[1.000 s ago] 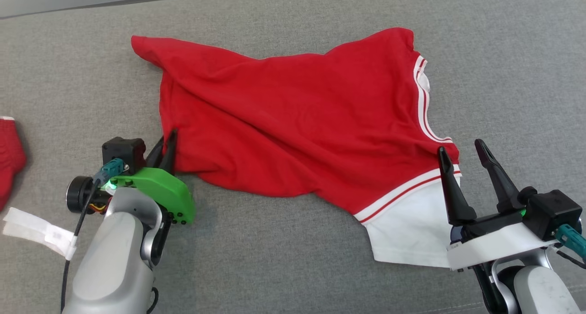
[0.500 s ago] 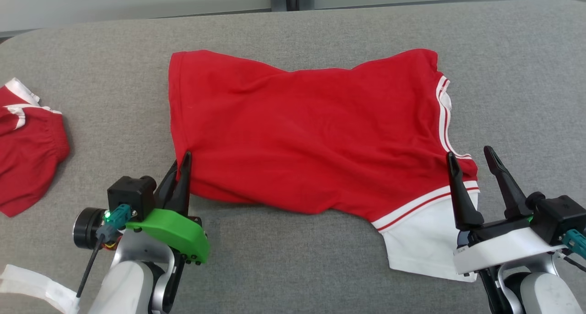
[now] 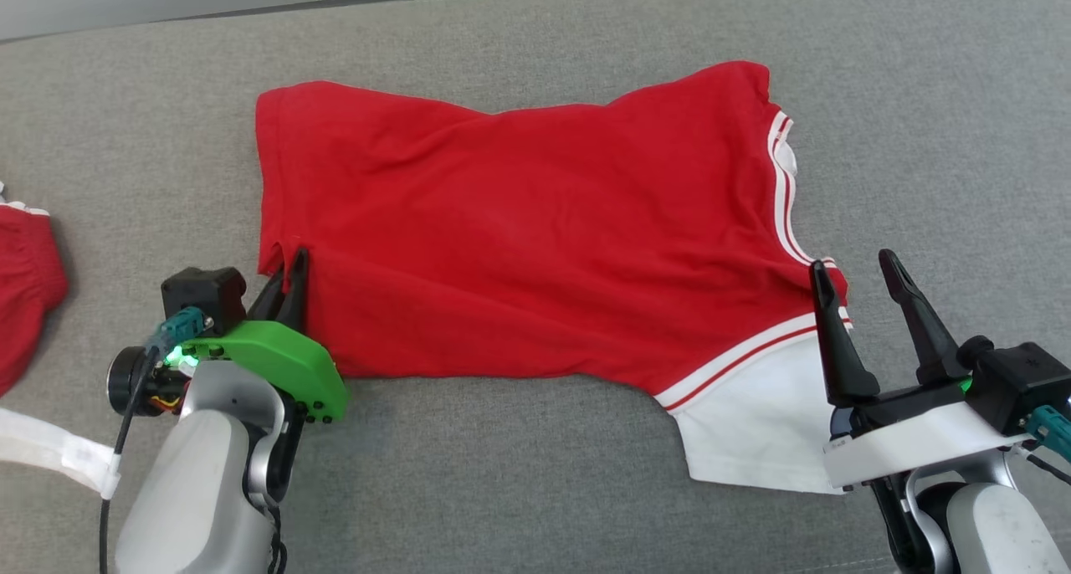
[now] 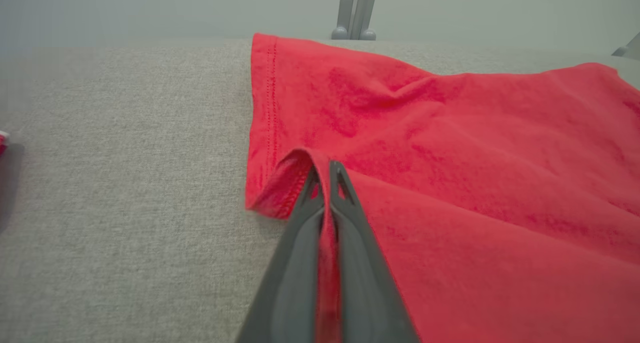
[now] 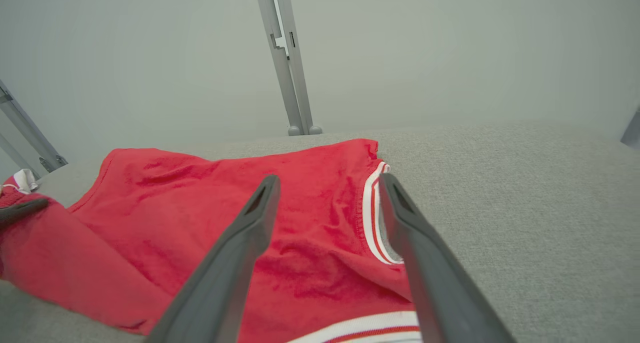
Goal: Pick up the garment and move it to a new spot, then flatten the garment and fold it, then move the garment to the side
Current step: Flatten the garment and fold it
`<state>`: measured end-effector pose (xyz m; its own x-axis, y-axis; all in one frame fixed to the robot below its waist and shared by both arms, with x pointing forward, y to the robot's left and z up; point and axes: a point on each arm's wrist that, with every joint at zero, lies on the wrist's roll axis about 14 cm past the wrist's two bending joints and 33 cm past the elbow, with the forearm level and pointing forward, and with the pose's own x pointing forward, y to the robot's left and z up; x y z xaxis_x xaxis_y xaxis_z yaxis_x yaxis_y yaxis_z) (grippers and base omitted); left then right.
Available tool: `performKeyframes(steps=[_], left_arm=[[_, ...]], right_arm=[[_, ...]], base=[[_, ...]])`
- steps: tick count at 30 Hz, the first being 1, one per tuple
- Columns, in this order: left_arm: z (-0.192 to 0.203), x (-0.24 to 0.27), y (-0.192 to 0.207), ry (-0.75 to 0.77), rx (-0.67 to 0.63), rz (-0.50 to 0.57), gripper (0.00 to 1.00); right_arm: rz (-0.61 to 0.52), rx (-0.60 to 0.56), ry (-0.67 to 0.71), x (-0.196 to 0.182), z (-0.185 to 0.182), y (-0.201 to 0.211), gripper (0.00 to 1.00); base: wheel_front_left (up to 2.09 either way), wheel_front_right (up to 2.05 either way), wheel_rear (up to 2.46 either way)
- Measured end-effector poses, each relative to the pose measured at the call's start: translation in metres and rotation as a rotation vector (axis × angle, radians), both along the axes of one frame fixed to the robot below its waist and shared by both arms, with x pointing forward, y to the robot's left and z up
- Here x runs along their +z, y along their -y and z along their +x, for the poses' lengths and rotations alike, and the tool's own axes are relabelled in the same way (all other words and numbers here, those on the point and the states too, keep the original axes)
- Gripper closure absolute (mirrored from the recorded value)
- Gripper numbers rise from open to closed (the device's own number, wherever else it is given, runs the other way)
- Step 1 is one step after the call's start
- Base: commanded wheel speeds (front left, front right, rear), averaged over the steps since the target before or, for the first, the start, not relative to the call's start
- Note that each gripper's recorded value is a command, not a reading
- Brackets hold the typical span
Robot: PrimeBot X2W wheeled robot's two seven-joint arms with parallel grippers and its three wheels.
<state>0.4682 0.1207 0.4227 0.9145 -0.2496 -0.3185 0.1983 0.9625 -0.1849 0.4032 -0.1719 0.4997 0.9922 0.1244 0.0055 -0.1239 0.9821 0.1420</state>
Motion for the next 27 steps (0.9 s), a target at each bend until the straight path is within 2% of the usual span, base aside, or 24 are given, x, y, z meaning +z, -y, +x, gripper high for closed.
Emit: performKeyframes(steps=[4, 5, 6, 13, 19, 27], left_arm=[[0.014, -0.019, 0.006, -0.040, -0.012, -0.011, 1.00], [0.016, -0.023, 0.008, -0.049, -0.013, -0.018, 0.60], [0.019, -0.025, 0.009, -0.045, -0.011, -0.020, 0.00], [0.025, -0.013, 0.006, 0.090, 0.034, -0.016, 0.00], [0.004, 0.012, -0.016, 0.195, 0.121, 0.017, 0.00], [-0.040, 0.046, -0.030, 0.296, 0.171, 0.042, 0.00]], right_arm=[[-0.006, -0.025, -0.006, -0.004, 0.002, 0.008, 0.00], [-0.009, -0.032, -0.009, -0.006, 0.002, 0.011, 0.00], [-0.011, -0.037, -0.011, -0.007, 0.002, 0.013, 0.00], [-0.037, -0.041, 0.009, -0.003, 0.001, 0.017, 0.00], [-0.056, -0.020, 0.048, 0.012, -0.003, 0.012, 0.00], [-0.059, 0.005, 0.062, 0.023, -0.017, 0.003, 0.00]], base=[[0.00, 0.00, 0.00], [0.00, 0.00, 0.00], [0.00, 0.00, 0.00], [0.00, 0.00, 0.00], [0.00, 0.00, 0.00], [0.00, 0.00, 0.00]])
